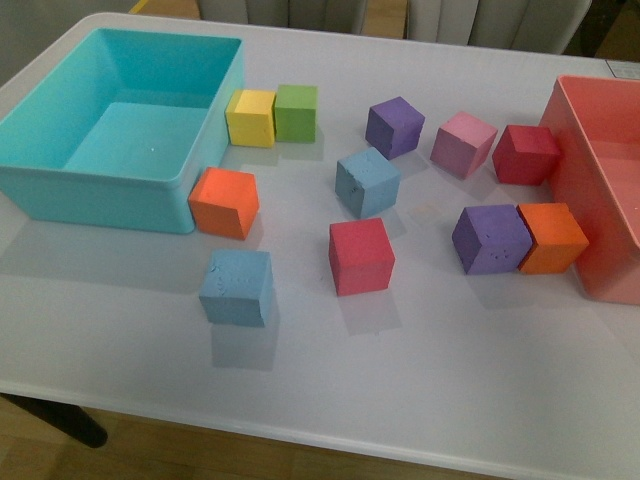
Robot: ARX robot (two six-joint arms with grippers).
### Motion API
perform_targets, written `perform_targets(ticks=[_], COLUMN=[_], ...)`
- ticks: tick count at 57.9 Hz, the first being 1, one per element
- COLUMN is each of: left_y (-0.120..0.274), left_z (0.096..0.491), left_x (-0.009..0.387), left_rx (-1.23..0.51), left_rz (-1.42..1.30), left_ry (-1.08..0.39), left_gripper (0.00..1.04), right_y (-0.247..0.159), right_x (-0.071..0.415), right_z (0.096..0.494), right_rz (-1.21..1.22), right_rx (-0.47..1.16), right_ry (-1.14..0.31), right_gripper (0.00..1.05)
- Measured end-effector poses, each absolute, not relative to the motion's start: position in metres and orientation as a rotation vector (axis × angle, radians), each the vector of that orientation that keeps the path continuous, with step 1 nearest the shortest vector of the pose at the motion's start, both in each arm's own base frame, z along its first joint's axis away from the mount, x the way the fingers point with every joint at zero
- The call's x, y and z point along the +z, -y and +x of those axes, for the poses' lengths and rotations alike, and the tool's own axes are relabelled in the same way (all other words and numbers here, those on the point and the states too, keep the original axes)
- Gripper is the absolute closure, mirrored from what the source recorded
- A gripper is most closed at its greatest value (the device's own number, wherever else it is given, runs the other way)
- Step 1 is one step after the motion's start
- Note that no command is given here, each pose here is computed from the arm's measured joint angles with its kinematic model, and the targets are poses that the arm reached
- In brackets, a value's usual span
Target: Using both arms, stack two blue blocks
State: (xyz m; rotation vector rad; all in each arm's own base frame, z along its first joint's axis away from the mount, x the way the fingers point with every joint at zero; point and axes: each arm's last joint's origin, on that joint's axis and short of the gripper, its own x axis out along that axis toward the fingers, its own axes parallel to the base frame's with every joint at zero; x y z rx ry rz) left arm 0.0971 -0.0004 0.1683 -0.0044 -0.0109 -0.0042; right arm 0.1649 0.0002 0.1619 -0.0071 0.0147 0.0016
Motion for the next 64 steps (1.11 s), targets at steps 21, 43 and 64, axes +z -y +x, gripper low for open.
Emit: perform_targets(ticks=[21, 43, 64], left_y=[0.0, 0.0, 0.0], left_z=[0.097, 0.097, 0.097], left_x=[0.168, 0.168, 0.168], left_rx=[-0.004, -0.004, -0.004], left_rz=[-0.004, -0.004, -0.004], left_ry=[0.011, 0.011, 0.011], left_gripper=[0.09, 0.09, 0.09], right_y=[0.0, 0.0, 0.0], right_x=[0.166, 0.171, 0.172], right_z=[0.141, 0.125, 0.114], right_rz=[-0.007, -0.007, -0.007], right_rx=[0.002, 0.001, 0.001], right_ry=[-0.004, 0.014, 0.017], right_gripper=[1.03, 1.03, 1.03])
